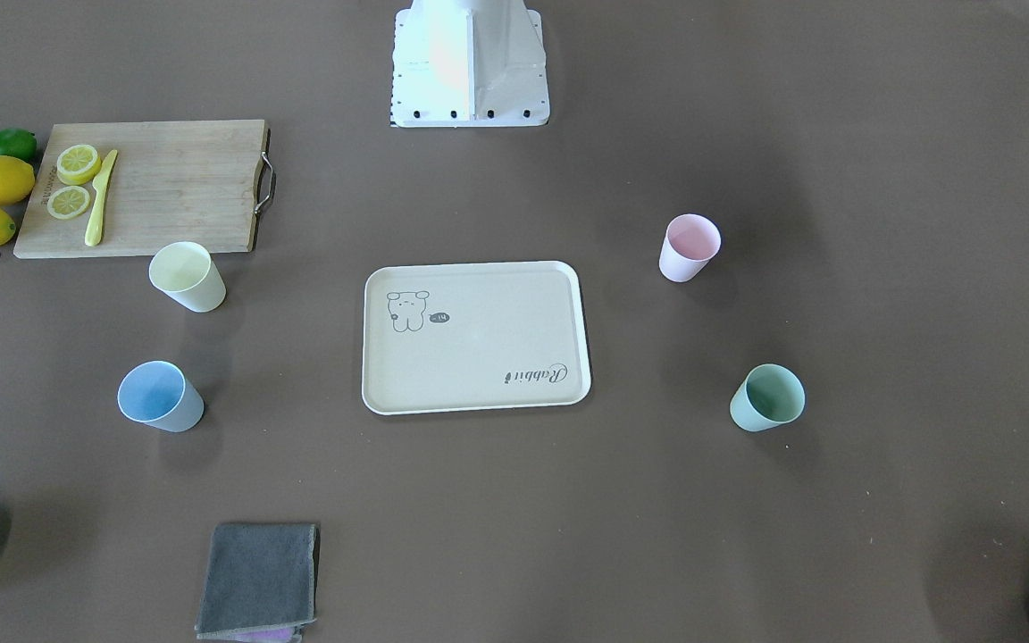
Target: Place all cups on tray
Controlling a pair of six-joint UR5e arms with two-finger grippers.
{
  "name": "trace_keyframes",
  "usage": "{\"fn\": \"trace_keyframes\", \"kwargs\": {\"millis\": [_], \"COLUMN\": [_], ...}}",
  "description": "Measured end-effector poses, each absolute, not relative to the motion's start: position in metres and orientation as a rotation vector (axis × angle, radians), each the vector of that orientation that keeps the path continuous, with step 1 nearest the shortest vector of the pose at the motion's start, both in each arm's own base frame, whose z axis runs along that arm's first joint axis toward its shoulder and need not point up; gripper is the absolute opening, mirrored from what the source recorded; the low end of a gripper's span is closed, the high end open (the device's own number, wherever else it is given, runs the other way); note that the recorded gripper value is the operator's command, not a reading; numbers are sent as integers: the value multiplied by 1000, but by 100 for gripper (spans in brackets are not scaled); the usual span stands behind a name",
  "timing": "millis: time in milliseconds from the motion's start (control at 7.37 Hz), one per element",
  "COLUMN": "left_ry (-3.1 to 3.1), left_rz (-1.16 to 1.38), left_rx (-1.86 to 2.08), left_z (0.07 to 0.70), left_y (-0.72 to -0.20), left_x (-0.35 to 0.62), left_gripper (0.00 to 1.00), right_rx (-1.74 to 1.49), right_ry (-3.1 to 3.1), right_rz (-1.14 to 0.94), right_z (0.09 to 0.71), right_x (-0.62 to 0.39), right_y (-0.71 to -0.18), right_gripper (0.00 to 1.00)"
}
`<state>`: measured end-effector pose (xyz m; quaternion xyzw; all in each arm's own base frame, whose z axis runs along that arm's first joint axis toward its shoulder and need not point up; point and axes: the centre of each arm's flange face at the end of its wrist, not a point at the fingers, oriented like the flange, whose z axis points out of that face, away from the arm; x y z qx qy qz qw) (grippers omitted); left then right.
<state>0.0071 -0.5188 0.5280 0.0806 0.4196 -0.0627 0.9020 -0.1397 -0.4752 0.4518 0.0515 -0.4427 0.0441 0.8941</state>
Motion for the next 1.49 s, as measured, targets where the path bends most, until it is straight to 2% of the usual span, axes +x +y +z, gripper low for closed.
{"fn": "trace_keyframes", "kwargs": {"millis": [678, 1357, 1492], "left_ry": [878, 880, 880], "left_rz": [-106, -103, -102], "left_rx": [214, 222, 222], "left_z": [518, 513, 513], "left_y": [-519, -521, -521], "left_x": [7, 8, 8], "left_gripper": [98, 98, 98], "right_rx": [71, 36, 34], "right_ry": [-890, -847, -831], "right_rz": [117, 100, 92], "right_z": [433, 453, 458], "right_x": [-270, -297, -306], "right_y": [-441, -427, -424], "right_gripper": [100, 97, 51]}}
